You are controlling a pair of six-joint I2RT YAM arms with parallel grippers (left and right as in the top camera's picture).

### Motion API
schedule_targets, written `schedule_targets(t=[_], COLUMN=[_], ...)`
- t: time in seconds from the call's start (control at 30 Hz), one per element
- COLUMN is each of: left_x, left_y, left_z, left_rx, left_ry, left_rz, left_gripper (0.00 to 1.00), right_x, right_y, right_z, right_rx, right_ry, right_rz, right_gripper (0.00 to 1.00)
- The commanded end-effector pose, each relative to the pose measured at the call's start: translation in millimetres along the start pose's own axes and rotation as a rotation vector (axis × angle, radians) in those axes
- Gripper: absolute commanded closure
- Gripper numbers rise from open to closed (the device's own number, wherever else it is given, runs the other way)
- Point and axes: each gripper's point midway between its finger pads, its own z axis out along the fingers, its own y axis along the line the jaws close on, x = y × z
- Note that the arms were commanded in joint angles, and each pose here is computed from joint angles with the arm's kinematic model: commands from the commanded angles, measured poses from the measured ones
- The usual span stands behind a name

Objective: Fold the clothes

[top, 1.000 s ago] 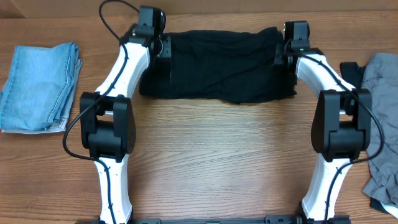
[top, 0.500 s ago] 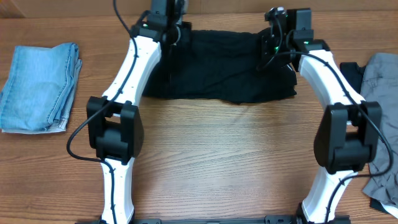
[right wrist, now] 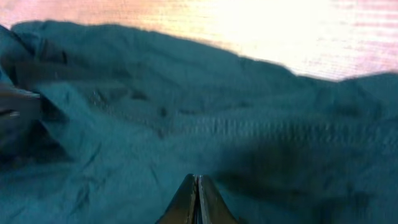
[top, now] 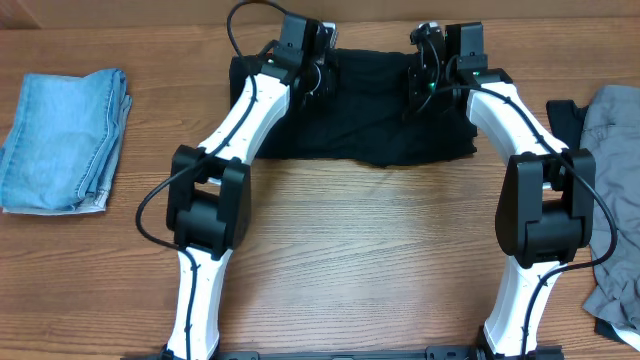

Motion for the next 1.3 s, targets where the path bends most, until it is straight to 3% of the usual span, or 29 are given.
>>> schedule_targets(t=[0.0,0.13,0.43,0.63,0.97,1.1,1.2,1.27], left_x=[12.4,26.8,19.2,16.4,9.4,-22.8,-65.3,-81.9], left_y=[2.0,17.3,46.8,82.5,145.1,145.2,133.8,124.8], left_z=[17.2,33.6,35.2,26.5,5.2,-14.8,-49.9,-70.1], left_rx=[0.018,-0.015,-0.154,-0.241,-0.304,-0.310,-0.324,-0.320], left_ry=[0.024,0.053,0.008,0.005,-0.014,-0.069,-0.149,-0.172], left_rz=[-0.045,-0.058,-0.031,-0.025,-0.105,-0.037,-0.019,-0.032], left_gripper=[0.96,0.96,0.96,0.96,0.96,0.96,0.96,0.95], right_x=[6.6,8.9,32.3,21.2,16.3,-17.5,-58.2,-70.1], right_y=[1.0,-6.1,-49.7,-87.0,-141.4,-148.8,-136.6,-127.8], right_z=[6.9,21.1,63.9,53.7,28.9,0.5,-37.1,-58.9], right_rx=[-0.011,-0.001,0.158,0.344,0.436,0.480,0.487,0.481], right_ry=[0.014,-0.001,-0.002,-0.047,-0.091,-0.157,-0.244,-0.270], right_rz=[-0.003,-0.009,-0.012,-0.012,0.047,0.045,0.031,0.077], right_gripper=[0.96,0.96,0.96,0.96,0.96,0.81,0.60,0.53])
